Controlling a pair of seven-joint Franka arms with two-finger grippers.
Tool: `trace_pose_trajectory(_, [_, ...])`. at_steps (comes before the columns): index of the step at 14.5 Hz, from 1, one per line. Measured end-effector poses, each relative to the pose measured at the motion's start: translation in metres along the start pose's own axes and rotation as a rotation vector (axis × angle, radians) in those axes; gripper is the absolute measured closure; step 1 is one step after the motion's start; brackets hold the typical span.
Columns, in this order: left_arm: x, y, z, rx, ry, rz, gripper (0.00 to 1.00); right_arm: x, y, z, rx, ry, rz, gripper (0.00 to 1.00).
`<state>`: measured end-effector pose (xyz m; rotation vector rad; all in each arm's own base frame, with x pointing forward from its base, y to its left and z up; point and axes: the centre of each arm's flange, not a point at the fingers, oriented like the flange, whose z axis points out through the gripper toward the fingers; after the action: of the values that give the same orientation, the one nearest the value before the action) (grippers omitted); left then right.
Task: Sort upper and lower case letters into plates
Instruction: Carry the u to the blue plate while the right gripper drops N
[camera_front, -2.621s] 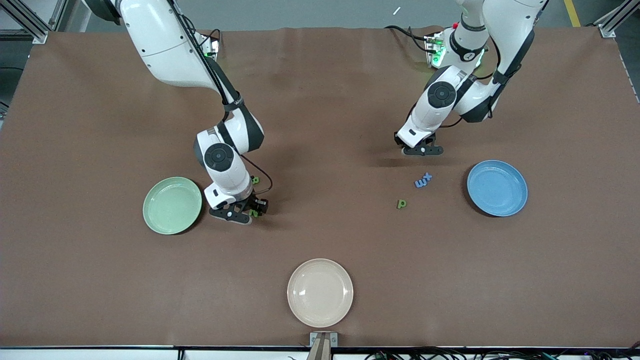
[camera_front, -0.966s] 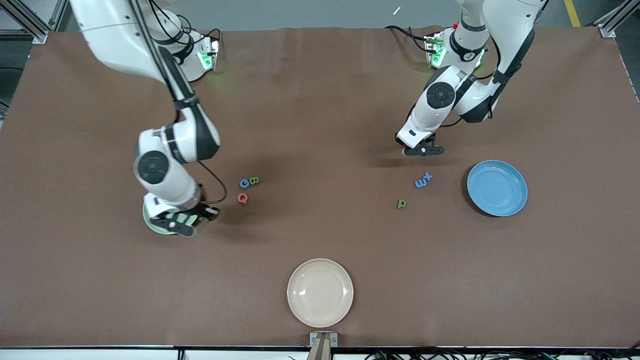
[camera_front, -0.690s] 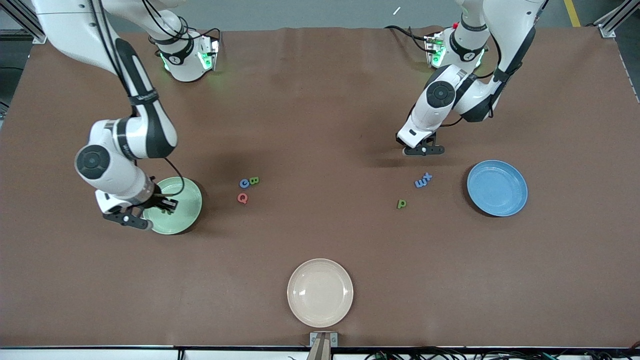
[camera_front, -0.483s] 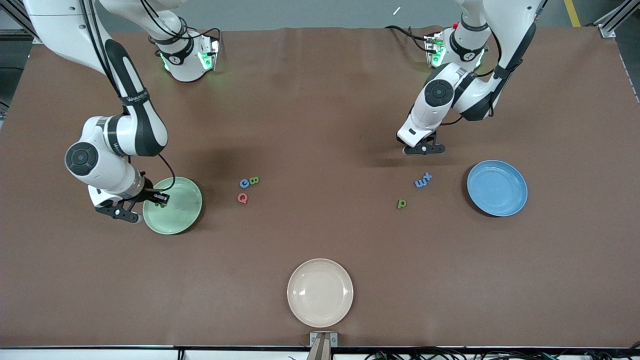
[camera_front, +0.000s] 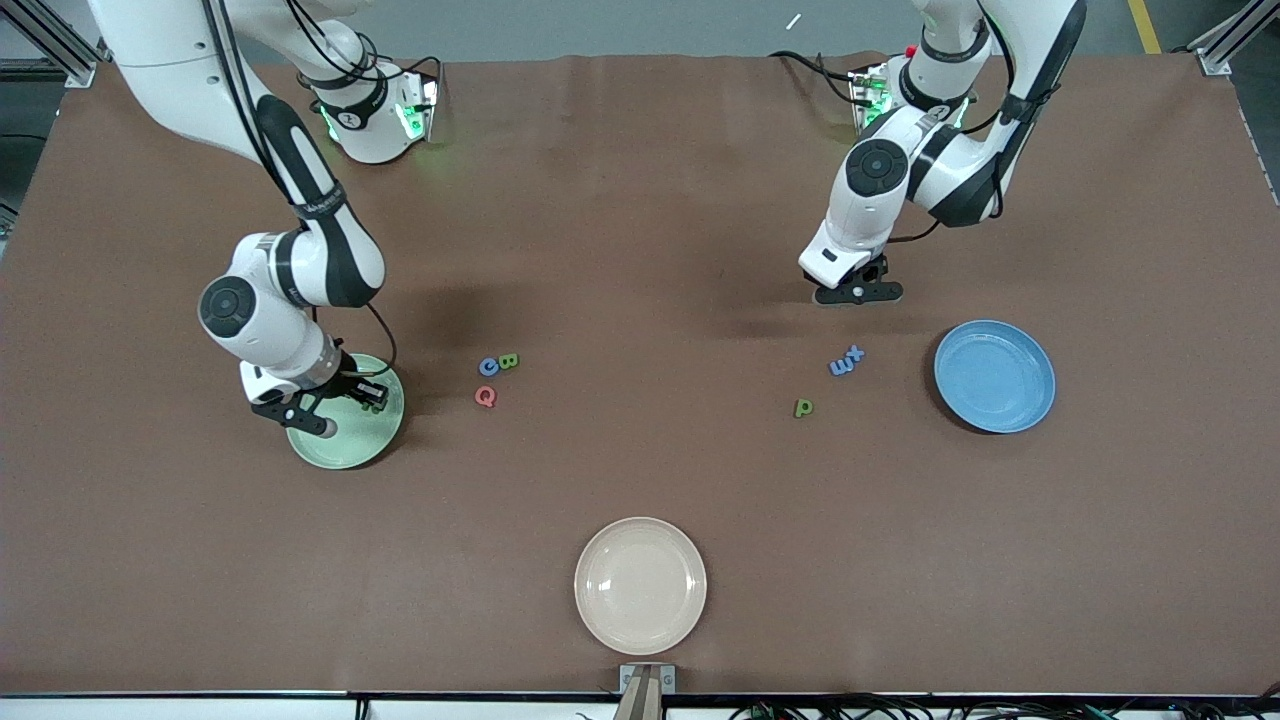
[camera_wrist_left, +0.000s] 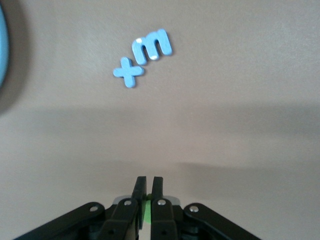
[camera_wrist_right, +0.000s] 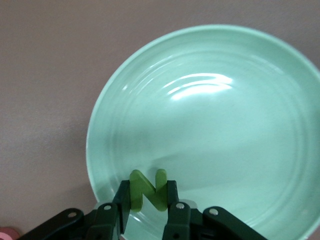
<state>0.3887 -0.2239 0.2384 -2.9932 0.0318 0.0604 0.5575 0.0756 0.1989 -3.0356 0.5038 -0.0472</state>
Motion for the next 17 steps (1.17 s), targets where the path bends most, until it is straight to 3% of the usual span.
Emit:
trace_pose_trajectory(3, [0.023, -0.038, -0.009, 0.017, -0.006, 0.055, 0.92, -0.003, -0.001, 0.012, -0.007, -0.006, 0.001, 0.67])
trace_pose_trajectory(7, [0.056, -0.138, -0.007, 0.011, -0.017, 0.152, 0.92, -0.003, 0.001, 0.014, -0.010, -0.006, 0.004, 0.67])
trace_pose_trajectory(8, [0.061, -0.162, -0.004, 0.005, -0.020, 0.171, 0.92, -0.002, 0.001, 0.014, -0.010, -0.006, 0.004, 0.63])
trace_pose_trajectory(14, [0.081, -0.239, 0.026, -0.075, 0.012, 0.233, 0.92, 0.008, 0.007, 0.004, -0.004, 0.015, 0.007, 0.04])
trace_pose_trajectory(16, [0.087, -0.243, 0.039, -0.088, 0.020, 0.256, 0.91, 0.019, 0.016, -0.014, 0.006, 0.022, 0.023, 0.00])
trace_pose_trajectory(17, [0.091, -0.245, 0.044, -0.087, 0.022, 0.270, 0.91, 0.024, 0.018, -0.027, 0.005, -0.007, 0.031, 0.00])
